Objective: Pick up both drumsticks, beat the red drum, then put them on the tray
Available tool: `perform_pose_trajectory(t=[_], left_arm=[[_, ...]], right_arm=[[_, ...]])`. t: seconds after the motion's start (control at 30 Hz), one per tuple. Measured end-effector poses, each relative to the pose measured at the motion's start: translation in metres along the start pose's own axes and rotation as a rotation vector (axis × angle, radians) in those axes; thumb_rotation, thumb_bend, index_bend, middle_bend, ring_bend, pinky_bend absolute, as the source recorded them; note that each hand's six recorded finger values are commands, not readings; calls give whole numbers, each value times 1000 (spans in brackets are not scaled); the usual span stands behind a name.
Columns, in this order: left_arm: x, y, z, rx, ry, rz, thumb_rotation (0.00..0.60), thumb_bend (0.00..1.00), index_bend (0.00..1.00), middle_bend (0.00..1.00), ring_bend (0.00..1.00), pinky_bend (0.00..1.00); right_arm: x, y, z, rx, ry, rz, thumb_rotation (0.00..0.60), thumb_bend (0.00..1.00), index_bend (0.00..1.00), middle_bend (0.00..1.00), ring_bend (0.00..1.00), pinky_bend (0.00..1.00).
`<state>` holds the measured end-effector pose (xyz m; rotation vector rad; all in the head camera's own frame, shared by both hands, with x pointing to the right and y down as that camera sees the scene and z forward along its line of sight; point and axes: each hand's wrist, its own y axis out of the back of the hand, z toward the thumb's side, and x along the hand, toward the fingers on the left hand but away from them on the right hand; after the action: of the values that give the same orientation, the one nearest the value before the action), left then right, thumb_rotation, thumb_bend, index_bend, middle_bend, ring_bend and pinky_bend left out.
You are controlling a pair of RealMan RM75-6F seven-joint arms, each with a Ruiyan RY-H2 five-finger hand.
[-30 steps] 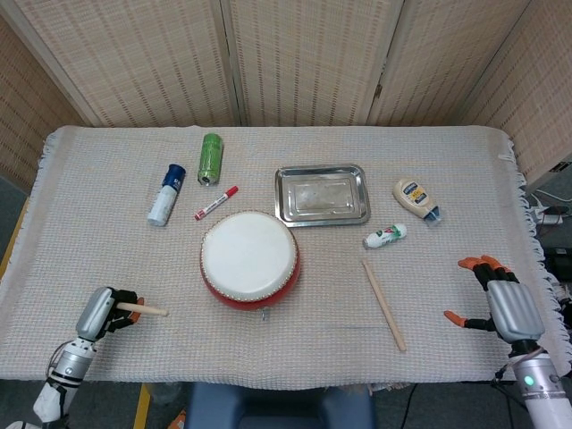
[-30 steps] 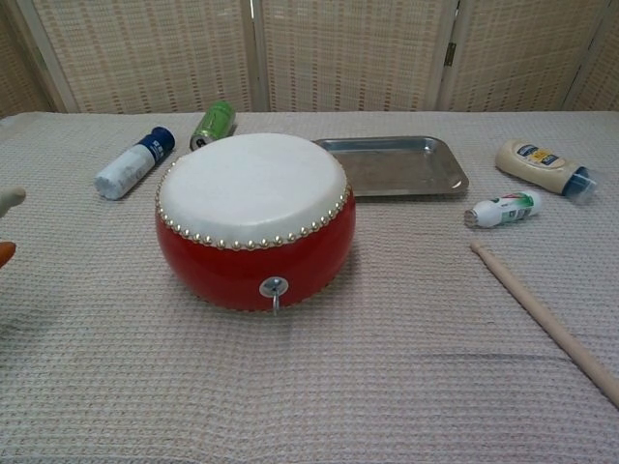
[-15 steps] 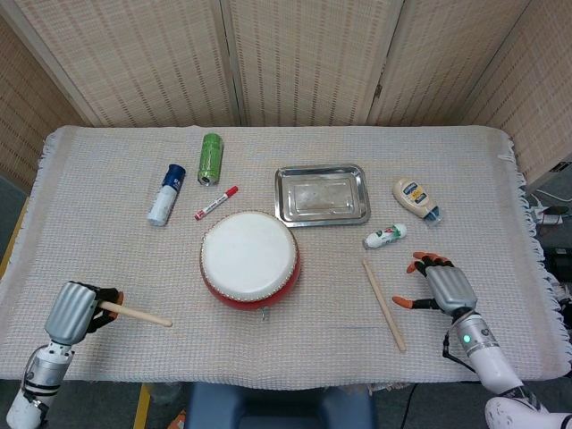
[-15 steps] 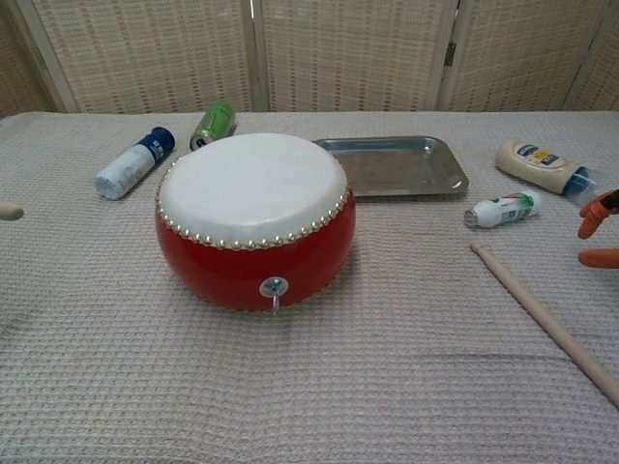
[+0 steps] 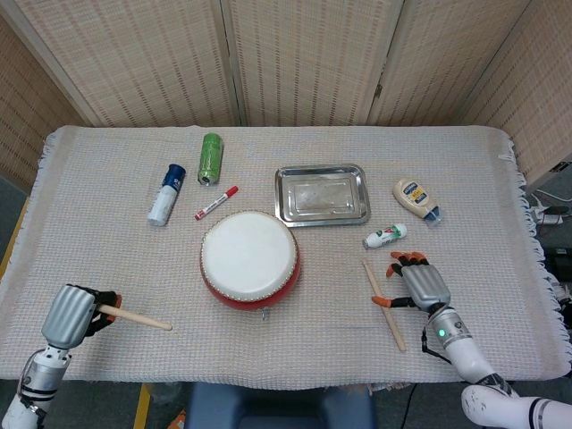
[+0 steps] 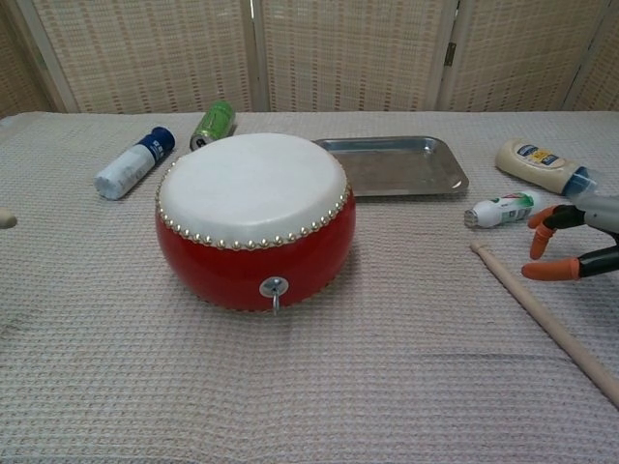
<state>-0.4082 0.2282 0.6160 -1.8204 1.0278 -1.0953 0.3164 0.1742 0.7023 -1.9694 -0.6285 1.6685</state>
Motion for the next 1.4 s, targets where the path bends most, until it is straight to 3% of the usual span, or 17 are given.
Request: perform_pose_trajectory(t=[0.43,0.93,1.07,1.2,1.3,1.4], left_arm=[[-1,-6,-4,-5,25,-30,600,629,969,1000,1000,1000],[-1,-11,-10,-15,48,-46,600,617,960,1000,1000,1000],[-2,-12,-11,-20,50,-47,600,603,960,1000,1000,1000],[-4,-13,-13,-25,57,-51,600,592,960,1000,1000,1000],[-6,-12,-14,-29,64,-52,600,583,960,1000,1000,1000],[-8,-11,-16,-29,69,-51,600,576,959,1000,1000,1000]], right_arm=[[-19,-16,27,30,65,16,186,31,376,82,0,72],[-7,-37,98,57,285,65,209,31,440,83,0,71],[-1,-32,105,71,328,26,335,36,466,83,0,71],[-4,-25,98,76,308,-43,457,49,466,83,0,71],[-9,-26,94,82,293,-74,513,58,467,83,0,71],[-12,-31,94,73,288,-91,524,66,474,83,0,71]])
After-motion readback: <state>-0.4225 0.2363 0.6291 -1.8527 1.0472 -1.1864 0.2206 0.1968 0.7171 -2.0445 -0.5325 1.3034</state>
